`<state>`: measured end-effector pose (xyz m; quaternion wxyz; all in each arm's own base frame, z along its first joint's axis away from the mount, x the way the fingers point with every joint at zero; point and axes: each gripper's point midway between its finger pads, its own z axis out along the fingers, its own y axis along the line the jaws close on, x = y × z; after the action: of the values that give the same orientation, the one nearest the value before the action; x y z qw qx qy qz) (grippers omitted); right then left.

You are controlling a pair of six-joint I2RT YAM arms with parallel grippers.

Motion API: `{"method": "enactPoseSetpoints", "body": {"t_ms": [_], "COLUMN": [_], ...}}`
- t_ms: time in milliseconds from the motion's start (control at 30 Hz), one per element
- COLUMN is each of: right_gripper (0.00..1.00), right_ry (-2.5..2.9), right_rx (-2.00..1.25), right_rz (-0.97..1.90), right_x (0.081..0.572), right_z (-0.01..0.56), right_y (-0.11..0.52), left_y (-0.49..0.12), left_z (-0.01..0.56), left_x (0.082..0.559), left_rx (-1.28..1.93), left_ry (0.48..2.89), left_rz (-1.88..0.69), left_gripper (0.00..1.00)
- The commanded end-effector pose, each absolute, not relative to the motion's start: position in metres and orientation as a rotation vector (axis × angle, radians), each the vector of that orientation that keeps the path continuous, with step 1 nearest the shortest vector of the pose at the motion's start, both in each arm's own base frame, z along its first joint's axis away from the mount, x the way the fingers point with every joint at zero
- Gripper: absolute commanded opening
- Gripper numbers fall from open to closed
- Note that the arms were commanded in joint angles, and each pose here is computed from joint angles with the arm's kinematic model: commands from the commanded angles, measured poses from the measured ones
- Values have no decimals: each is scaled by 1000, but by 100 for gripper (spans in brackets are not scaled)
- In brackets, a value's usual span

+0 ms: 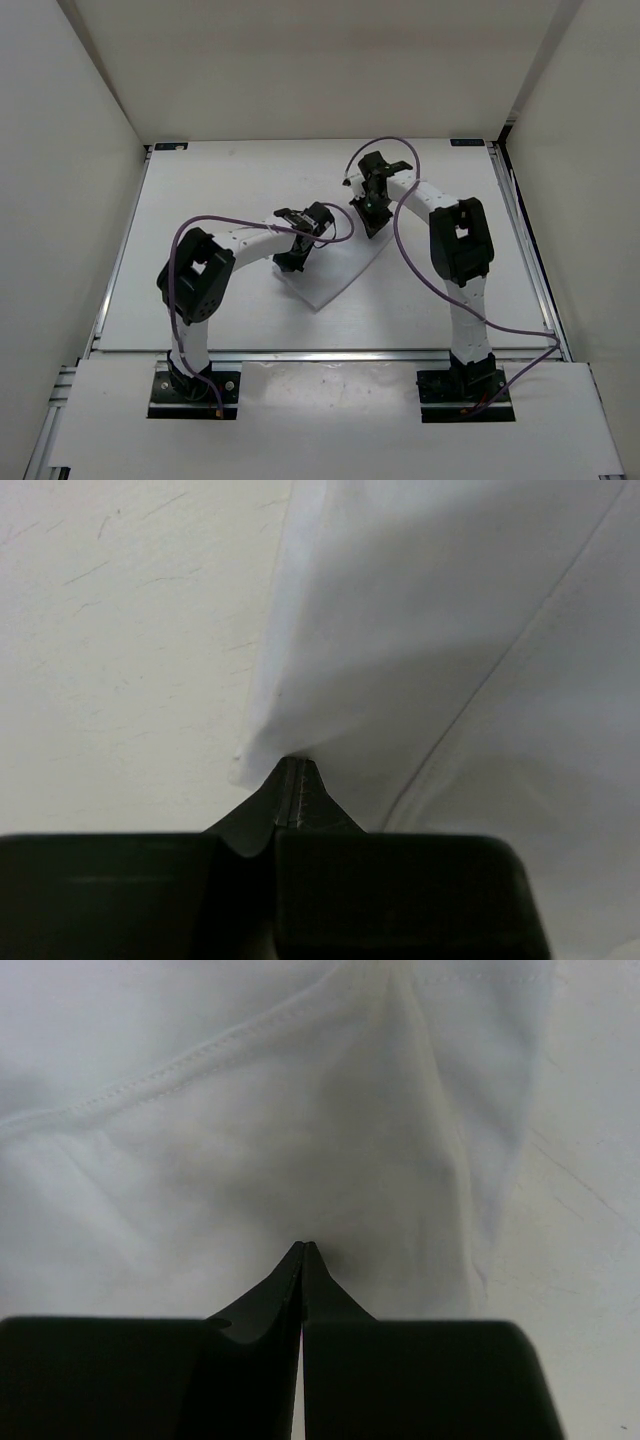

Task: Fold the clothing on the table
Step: Fold the skirt

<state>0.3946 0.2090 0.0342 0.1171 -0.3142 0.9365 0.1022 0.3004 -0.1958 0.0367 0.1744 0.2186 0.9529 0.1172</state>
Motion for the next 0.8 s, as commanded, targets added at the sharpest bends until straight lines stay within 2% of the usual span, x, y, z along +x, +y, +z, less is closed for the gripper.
{"method": "enactPoseSetpoints", "body": {"t_ms": [0, 167, 367, 767], "right_gripper": [0, 0, 0, 0], "right_ry": [2705, 2731, 2738, 2671], "right_rx": [-860, -857, -849, -1034], "right_rz": [184, 102, 143, 531], "right_x": [406, 402, 399, 422], "right_z": [34, 16, 11, 19], "right_y": [206, 197, 199, 238], "left_y": [-208, -216, -232, -267], "left_z": [45, 31, 14, -5], "left_x": [303, 295, 281, 223], "left_rx": [621, 646, 687, 821], "left_ry": [2650, 2674, 2720, 2818], "left_rz": [258, 234, 175, 0], "left_gripper": [0, 0, 0, 0]}}
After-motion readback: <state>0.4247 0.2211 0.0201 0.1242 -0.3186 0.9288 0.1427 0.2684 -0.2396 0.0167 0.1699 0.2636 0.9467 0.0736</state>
